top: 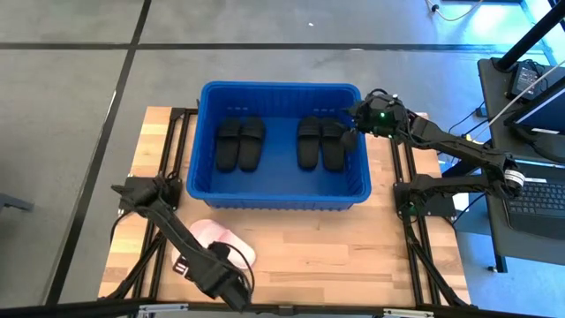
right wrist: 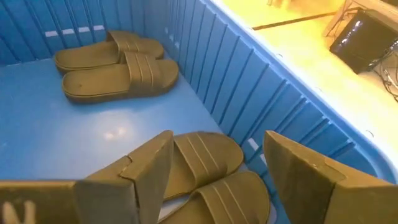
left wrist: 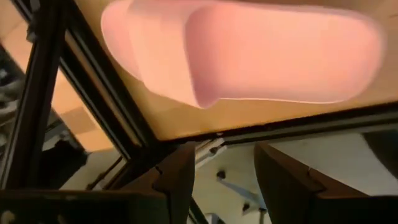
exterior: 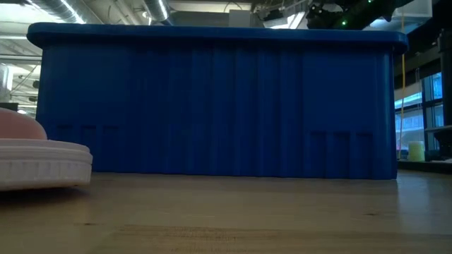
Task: Pick and place slides into bin
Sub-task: Put the pink slide into the organizer bin
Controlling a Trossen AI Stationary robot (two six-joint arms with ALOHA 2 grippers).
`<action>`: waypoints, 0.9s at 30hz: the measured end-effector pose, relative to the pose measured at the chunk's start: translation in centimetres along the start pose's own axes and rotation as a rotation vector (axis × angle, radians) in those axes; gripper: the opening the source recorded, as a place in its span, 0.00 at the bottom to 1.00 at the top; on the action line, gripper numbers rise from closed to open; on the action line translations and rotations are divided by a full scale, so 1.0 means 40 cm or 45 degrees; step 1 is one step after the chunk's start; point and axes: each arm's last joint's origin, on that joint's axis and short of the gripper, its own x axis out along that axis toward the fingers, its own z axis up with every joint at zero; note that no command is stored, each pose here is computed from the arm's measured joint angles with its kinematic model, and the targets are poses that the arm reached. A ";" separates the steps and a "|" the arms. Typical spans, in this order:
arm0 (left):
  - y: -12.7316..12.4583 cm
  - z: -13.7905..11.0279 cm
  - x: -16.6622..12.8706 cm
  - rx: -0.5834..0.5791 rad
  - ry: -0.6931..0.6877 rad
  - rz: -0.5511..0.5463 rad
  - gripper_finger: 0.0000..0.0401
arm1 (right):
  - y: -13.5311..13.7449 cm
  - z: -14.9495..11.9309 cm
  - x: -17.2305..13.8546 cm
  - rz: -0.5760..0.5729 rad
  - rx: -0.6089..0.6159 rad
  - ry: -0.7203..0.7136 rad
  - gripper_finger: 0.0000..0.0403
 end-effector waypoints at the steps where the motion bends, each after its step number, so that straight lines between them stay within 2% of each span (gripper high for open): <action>1: -0.010 0.000 0.013 -0.007 0.000 0.022 0.39 | 0.000 0.000 0.000 -0.001 0.000 -0.002 0.62; 7: -0.064 0.010 0.088 -0.053 -0.037 0.130 0.39 | -0.001 0.004 0.000 -0.004 -0.028 -0.021 0.62; 13: -0.093 0.005 0.147 -0.110 0.018 0.241 0.39 | -0.001 0.004 0.000 -0.004 -0.029 -0.021 0.62; 20: -0.087 -0.008 0.158 -0.147 -0.012 0.252 0.39 | -0.001 0.004 0.000 -0.004 -0.029 -0.022 0.62; 27: -0.058 0.010 0.230 -0.213 -0.008 0.426 0.39 | -0.001 0.005 -0.001 -0.005 -0.029 -0.028 0.62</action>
